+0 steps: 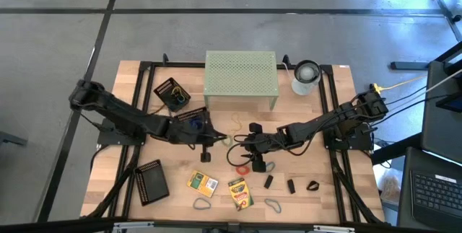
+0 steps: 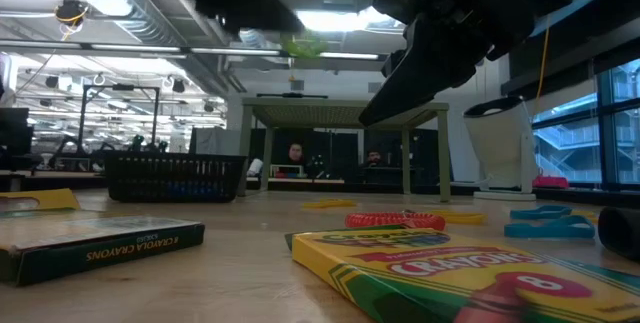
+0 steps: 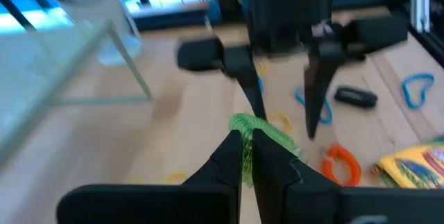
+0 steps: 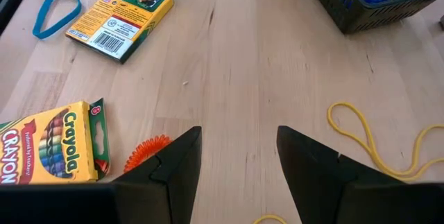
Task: Pick & Place Office Desk Supplies
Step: Put the green spring keychain into the middle black bin
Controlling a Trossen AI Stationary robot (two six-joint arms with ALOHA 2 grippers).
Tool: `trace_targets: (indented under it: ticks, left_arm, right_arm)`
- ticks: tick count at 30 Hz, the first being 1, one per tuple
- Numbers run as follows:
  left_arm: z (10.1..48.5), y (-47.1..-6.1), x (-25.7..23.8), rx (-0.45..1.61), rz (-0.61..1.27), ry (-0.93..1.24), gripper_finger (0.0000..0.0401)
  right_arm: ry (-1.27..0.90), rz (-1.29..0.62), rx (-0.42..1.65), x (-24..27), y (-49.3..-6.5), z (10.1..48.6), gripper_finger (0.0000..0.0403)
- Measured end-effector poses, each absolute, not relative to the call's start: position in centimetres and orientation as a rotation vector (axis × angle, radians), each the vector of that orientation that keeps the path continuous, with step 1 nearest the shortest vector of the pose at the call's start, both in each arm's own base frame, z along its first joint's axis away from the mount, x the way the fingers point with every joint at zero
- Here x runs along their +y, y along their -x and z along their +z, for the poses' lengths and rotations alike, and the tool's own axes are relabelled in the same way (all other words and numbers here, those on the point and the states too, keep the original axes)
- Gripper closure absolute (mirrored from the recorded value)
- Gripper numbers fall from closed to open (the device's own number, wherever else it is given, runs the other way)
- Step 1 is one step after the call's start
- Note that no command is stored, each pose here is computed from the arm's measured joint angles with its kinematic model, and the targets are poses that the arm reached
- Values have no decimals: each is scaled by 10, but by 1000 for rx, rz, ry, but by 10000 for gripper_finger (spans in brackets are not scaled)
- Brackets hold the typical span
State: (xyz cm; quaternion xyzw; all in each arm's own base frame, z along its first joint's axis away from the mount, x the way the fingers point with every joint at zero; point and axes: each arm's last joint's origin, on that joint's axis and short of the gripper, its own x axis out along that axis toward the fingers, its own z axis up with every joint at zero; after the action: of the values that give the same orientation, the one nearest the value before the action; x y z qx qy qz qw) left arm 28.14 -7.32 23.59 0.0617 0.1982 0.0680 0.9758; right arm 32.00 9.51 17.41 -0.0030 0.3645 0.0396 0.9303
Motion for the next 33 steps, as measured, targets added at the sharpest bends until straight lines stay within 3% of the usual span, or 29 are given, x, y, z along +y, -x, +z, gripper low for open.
trace_targets:
  ticks: [11,26,33]
  left_arm:
    - [256,-273,-82,289,198,-249,389]
    - [225,-255,-74,603,301,-134,389]
    - [228,-238,-60,697,389,-85,388]
  right_arm:
    - [26,53,740,94,-320,174,210]
    - [54,63,739,94,-320,174,211]
    - [54,63,739,94,-320,174,211]
